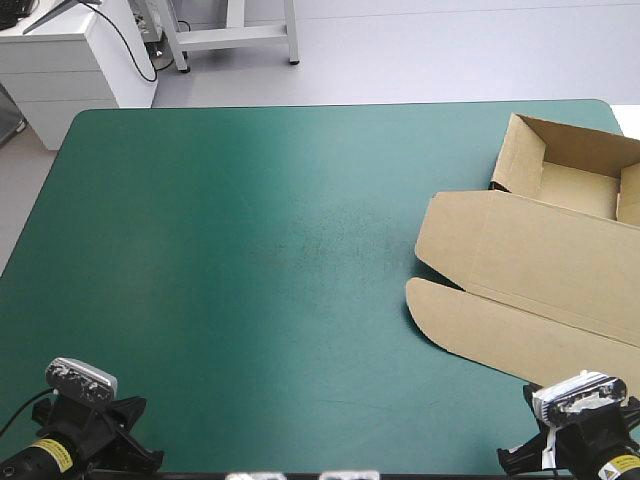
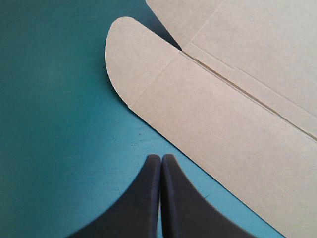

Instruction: Fold the box

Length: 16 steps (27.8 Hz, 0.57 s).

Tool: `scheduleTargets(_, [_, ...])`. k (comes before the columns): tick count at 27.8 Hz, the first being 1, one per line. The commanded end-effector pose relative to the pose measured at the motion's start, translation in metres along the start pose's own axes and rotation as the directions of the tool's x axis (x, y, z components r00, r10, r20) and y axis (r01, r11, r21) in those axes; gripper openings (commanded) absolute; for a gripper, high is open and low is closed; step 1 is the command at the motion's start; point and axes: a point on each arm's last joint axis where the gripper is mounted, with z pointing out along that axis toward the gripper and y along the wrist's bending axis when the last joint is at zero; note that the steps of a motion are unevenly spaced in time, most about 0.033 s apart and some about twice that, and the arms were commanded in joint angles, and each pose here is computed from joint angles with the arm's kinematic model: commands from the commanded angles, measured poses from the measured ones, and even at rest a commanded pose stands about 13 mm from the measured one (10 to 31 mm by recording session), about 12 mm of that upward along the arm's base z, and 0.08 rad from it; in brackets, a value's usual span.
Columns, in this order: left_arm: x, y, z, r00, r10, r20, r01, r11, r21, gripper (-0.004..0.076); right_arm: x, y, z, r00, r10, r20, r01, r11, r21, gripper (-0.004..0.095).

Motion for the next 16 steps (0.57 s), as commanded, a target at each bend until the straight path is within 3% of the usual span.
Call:
scheduleTargets(1, [-0.0110,-0.0018,-0.0021,0.996,-0.012,0.090,0.010,1.000,0.023,-0.0008,-0.0051,-0.0013,0.0031,0.999,0.010,0.043,-0.010,1.000,-0.003,-0.0015])
scheduleTargets(16, [-0.0059,-0.0017,0.0010,0.999,-0.010,0.047,0.009,1.000,0.021,-0.0008,0.0009,-0.0012,0.0089,1.000,0.017,0.012,-0.017,1.000,-0.013,-0.0016])
